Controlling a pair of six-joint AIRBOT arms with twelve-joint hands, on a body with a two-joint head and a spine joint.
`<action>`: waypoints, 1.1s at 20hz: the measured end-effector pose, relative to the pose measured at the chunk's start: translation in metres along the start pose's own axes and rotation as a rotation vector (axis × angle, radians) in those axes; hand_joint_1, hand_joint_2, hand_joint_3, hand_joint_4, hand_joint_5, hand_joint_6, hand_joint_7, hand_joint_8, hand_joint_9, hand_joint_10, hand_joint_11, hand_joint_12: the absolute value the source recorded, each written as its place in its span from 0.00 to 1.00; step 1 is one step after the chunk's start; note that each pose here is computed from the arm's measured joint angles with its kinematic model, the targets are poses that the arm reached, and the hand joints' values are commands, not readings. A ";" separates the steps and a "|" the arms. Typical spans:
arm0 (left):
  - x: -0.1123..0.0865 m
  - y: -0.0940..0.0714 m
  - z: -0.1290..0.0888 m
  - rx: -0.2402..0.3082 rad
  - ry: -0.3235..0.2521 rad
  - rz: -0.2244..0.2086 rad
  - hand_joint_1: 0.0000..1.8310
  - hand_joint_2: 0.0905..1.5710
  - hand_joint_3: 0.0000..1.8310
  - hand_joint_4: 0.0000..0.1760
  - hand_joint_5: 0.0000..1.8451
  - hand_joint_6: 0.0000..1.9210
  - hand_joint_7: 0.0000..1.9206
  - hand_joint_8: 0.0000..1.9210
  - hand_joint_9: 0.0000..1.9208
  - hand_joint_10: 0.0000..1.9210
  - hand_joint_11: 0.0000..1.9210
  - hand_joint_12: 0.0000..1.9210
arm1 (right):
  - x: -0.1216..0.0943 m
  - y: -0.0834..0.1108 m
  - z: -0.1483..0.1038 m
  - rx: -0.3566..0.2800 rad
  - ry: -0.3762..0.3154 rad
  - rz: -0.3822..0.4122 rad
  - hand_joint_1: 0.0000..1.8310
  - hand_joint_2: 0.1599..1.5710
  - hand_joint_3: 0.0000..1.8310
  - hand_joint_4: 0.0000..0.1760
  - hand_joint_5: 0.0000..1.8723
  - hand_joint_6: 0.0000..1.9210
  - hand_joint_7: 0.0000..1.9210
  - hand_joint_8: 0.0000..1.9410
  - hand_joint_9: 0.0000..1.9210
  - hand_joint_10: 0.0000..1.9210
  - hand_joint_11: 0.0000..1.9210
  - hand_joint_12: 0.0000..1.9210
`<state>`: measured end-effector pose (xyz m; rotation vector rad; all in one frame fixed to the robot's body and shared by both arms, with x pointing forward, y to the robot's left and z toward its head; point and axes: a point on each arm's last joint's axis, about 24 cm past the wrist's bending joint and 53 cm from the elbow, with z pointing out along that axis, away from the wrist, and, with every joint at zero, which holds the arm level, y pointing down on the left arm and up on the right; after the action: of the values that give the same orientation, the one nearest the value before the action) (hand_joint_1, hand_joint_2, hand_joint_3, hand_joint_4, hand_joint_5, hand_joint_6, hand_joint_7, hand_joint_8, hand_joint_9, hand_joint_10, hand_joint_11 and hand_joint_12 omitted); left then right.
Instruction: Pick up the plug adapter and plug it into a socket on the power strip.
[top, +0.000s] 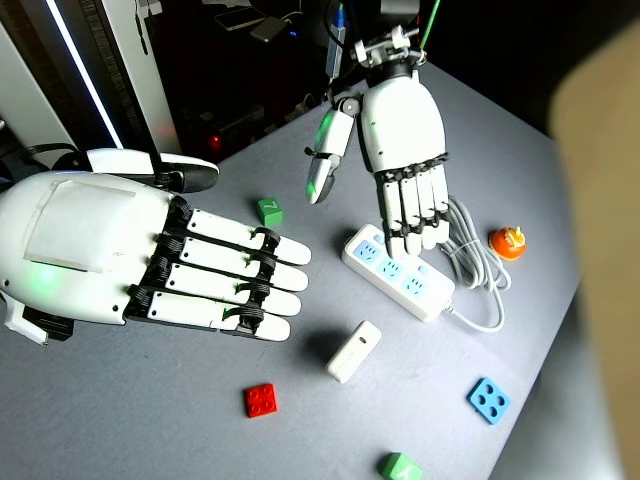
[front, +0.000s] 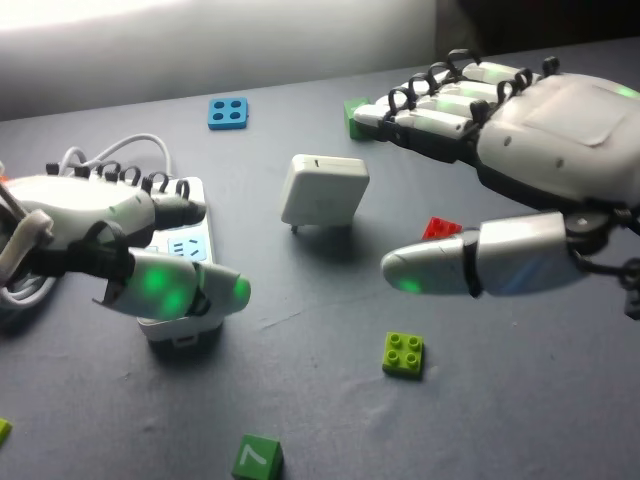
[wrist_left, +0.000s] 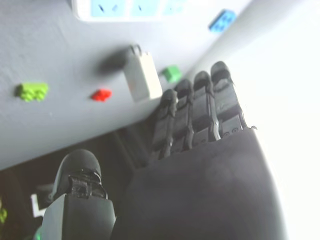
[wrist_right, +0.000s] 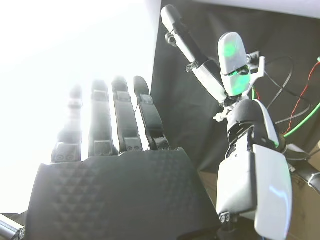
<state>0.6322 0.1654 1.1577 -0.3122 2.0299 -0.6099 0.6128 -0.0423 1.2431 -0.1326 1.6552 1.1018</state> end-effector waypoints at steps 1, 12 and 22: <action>0.005 0.001 -0.001 -0.008 0.016 0.015 0.00 0.71 0.00 0.00 0.07 0.00 0.06 0.00 0.03 0.00 0.00 0.07 | -0.003 0.001 0.006 -0.007 -0.003 0.016 0.06 0.61 0.00 0.00 0.06 0.00 0.07 0.00 0.07 0.00 0.00 0.24; 0.029 0.027 -0.007 -0.137 0.046 -0.197 0.00 0.72 0.00 0.00 0.05 0.00 0.05 0.00 0.03 0.00 0.00 0.04 | -0.008 -0.012 0.082 0.054 0.089 0.237 0.39 0.67 0.00 0.00 0.08 0.00 0.09 0.00 0.09 0.00 0.00 0.34; 0.058 0.023 0.007 -0.132 0.096 -0.231 0.00 0.73 0.00 0.00 0.06 0.00 0.05 0.00 0.04 0.00 0.00 0.06 | -0.002 -0.023 0.119 0.109 0.154 0.422 0.47 0.71 0.00 0.00 0.04 0.00 0.07 0.00 0.08 0.00 0.00 0.33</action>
<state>0.6095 0.1569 1.1000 -0.6124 2.1480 -0.6436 0.7111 0.0280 1.2341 0.2177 1.9314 1.3353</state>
